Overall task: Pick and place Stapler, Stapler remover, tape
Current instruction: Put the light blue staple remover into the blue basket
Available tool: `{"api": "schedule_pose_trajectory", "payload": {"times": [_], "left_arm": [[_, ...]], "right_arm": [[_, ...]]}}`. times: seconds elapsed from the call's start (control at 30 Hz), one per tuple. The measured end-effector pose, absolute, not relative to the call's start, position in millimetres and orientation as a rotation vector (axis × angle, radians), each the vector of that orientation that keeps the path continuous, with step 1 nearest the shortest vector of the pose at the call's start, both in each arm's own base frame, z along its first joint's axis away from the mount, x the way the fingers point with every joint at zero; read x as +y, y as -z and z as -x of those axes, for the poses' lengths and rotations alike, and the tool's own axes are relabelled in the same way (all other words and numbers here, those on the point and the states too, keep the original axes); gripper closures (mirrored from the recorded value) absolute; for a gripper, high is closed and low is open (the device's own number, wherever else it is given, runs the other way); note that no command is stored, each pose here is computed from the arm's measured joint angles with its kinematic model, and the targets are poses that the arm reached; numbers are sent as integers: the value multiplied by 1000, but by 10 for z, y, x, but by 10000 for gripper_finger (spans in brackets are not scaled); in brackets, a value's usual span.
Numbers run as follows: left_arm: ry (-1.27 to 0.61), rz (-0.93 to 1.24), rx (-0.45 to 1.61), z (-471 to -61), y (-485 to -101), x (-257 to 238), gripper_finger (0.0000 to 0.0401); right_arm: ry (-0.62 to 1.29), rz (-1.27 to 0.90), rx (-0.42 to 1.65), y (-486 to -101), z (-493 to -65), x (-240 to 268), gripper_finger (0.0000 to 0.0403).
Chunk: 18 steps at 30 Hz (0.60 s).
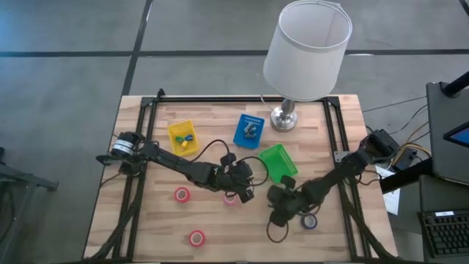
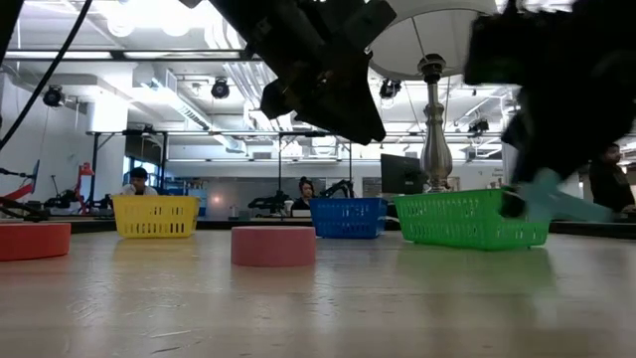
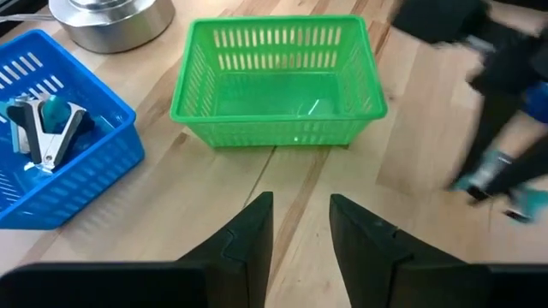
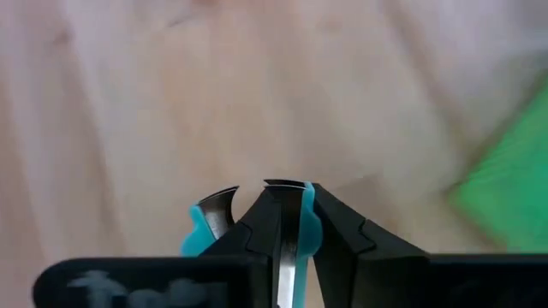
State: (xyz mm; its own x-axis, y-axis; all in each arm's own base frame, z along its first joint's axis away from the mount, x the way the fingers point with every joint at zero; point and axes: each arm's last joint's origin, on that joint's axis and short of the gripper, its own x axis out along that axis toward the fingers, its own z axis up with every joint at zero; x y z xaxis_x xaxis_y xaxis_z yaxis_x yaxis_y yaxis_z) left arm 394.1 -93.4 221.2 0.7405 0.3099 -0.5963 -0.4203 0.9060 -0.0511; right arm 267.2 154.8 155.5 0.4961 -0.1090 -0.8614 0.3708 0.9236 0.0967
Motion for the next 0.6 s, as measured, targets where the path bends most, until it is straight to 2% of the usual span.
{"api": "schedule_pose_trajectory", "payload": {"times": [0.27, 0.6], "left_arm": [[-366, 126, 564, -3866, -2399, -1166, 289], [-666, 87, 614, -3351, -2572, -1228, 304]], "right_arm": [[372, -60, 1015, -1903, -2994, 1046, 362], [428, 129, 920, -2095, -3379, 122, 358]]}}
